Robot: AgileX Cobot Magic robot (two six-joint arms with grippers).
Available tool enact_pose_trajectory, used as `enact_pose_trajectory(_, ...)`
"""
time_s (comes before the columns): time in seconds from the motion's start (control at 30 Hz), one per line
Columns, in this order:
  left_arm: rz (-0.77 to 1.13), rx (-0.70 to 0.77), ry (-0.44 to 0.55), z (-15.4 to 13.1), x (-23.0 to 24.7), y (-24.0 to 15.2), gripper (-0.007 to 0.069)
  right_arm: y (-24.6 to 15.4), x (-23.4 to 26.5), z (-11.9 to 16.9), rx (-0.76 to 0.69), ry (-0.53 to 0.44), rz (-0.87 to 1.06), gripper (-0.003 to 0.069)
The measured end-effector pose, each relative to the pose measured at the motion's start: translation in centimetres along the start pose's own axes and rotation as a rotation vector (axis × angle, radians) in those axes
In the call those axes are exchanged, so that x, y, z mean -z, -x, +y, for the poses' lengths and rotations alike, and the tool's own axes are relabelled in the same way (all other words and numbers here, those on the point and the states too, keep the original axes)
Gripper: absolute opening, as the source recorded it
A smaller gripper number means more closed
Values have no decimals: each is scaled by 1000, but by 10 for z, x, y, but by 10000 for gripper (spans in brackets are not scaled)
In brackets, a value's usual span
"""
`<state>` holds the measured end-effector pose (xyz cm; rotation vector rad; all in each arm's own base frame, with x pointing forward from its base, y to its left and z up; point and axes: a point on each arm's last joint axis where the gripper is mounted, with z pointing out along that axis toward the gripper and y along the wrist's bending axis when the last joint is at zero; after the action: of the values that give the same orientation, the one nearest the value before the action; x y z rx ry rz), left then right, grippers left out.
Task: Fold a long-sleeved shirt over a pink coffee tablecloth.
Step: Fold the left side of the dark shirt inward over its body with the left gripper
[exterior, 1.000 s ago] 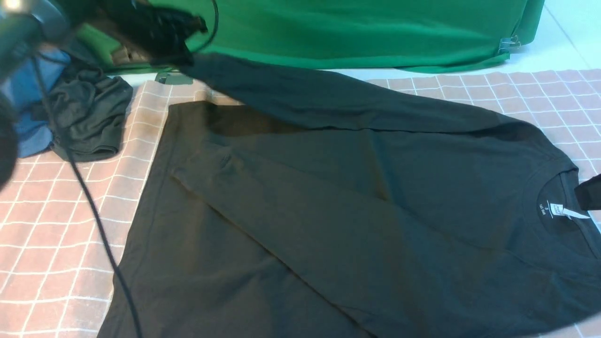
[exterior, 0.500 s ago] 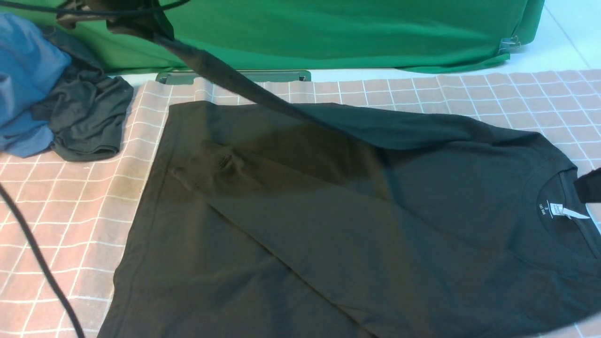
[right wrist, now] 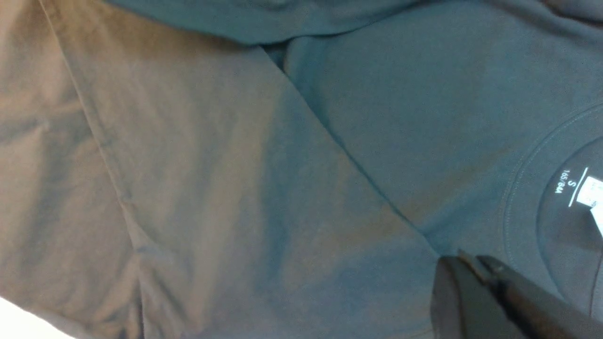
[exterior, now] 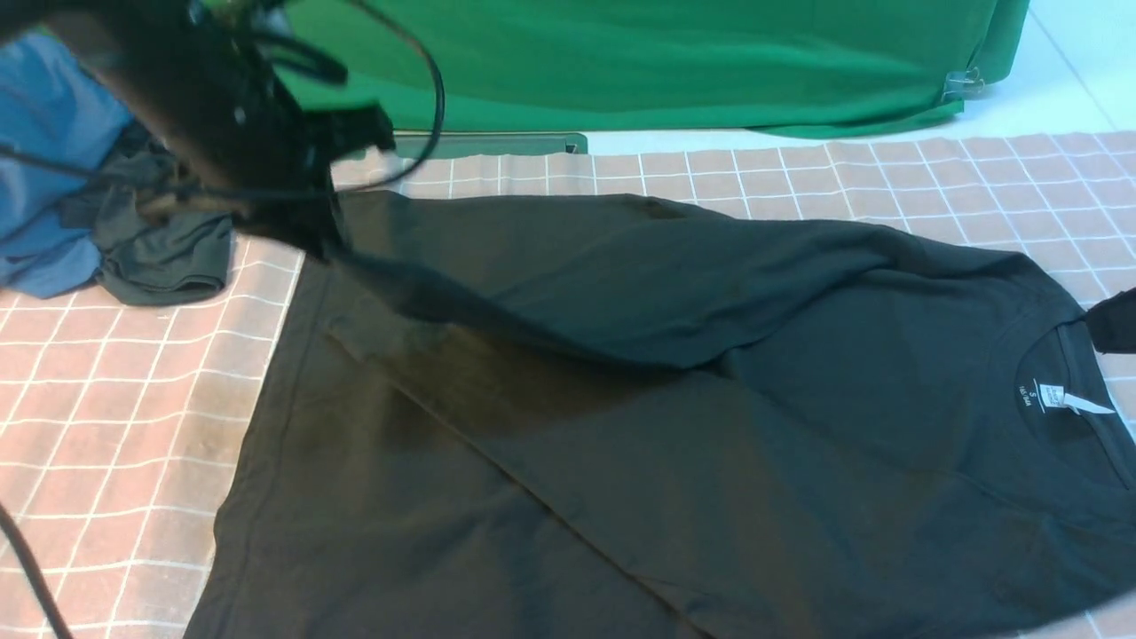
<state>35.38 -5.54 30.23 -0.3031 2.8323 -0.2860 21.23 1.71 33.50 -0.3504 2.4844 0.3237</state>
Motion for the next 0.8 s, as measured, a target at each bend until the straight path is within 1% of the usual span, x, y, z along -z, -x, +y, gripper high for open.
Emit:
enact_pose_trajectory(0.17,68,36,41,10,-22,-14,31,0,0,0,0,0,0,45)
enact_pose_trajectory(0.4,138,47,78,18,-43,-31,31,0,0,0,0,-1,-1,51)
enact_pose_trajectory(0.6,157,55,83,23,-54,-39,39,2,0,-1,0,-12,-24,55)
enact_pose_trajectory(0.67,145,46,92,23,-54,-39,69,4,0,-2,-2,-20,-39,58)
enact_pose_trajectory(0.77,124,19,125,27,-54,-37,162,6,0,-3,-15,-33,-62,60)
enact_pose_trajectory(0.8,122,15,130,27,-54,-37,178,6,0,-4,-19,-35,-66,62)
